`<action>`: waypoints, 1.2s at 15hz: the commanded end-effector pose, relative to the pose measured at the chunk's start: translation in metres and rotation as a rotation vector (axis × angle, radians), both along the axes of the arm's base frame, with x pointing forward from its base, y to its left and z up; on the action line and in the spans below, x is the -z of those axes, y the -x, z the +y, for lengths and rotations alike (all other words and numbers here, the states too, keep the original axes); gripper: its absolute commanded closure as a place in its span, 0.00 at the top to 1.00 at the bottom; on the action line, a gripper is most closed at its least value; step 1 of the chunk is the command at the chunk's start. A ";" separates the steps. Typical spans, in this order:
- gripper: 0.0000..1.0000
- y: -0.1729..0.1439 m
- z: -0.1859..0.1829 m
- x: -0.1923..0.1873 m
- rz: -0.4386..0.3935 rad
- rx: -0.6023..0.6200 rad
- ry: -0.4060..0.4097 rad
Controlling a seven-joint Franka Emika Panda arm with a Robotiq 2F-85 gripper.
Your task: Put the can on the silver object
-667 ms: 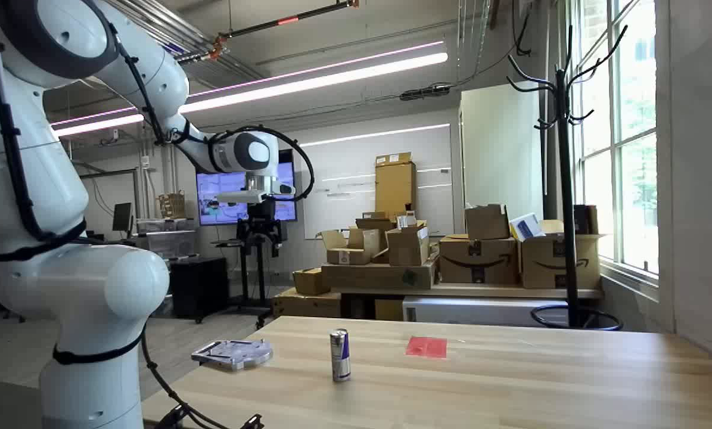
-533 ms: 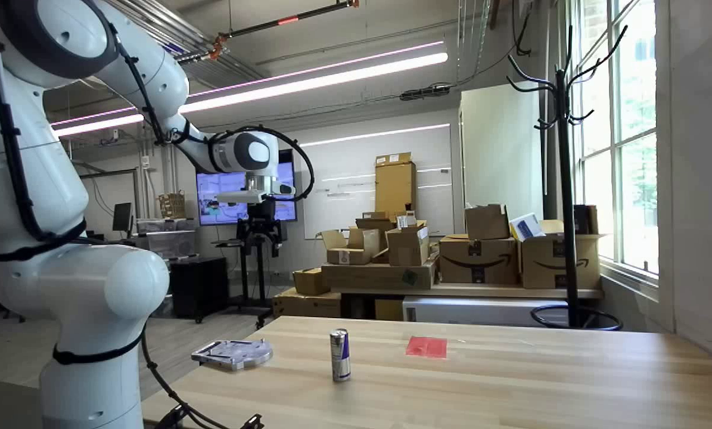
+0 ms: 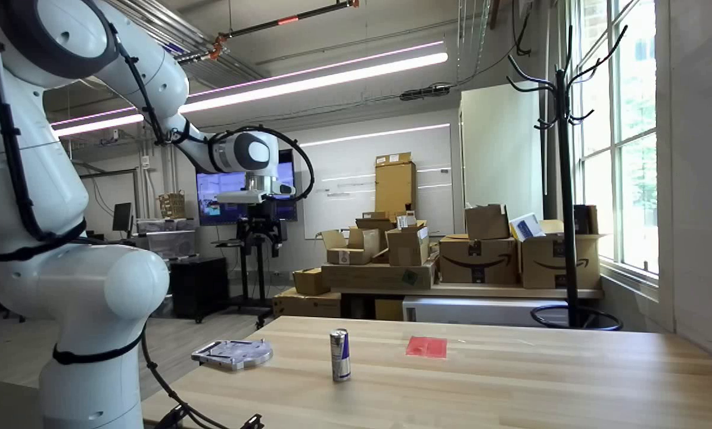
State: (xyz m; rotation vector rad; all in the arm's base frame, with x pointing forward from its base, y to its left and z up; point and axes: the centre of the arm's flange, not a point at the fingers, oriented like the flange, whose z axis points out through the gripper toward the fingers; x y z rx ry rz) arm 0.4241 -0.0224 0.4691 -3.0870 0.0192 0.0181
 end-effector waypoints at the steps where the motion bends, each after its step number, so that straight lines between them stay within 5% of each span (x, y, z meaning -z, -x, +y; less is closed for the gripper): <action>1: 1.00 0.000 0.000 0.000 0.000 0.000 0.000; 7: 1.00 -0.021 -0.023 0.001 0.004 0.068 -0.007; 18: 1.00 -0.059 -0.138 0.036 -0.006 0.304 -0.002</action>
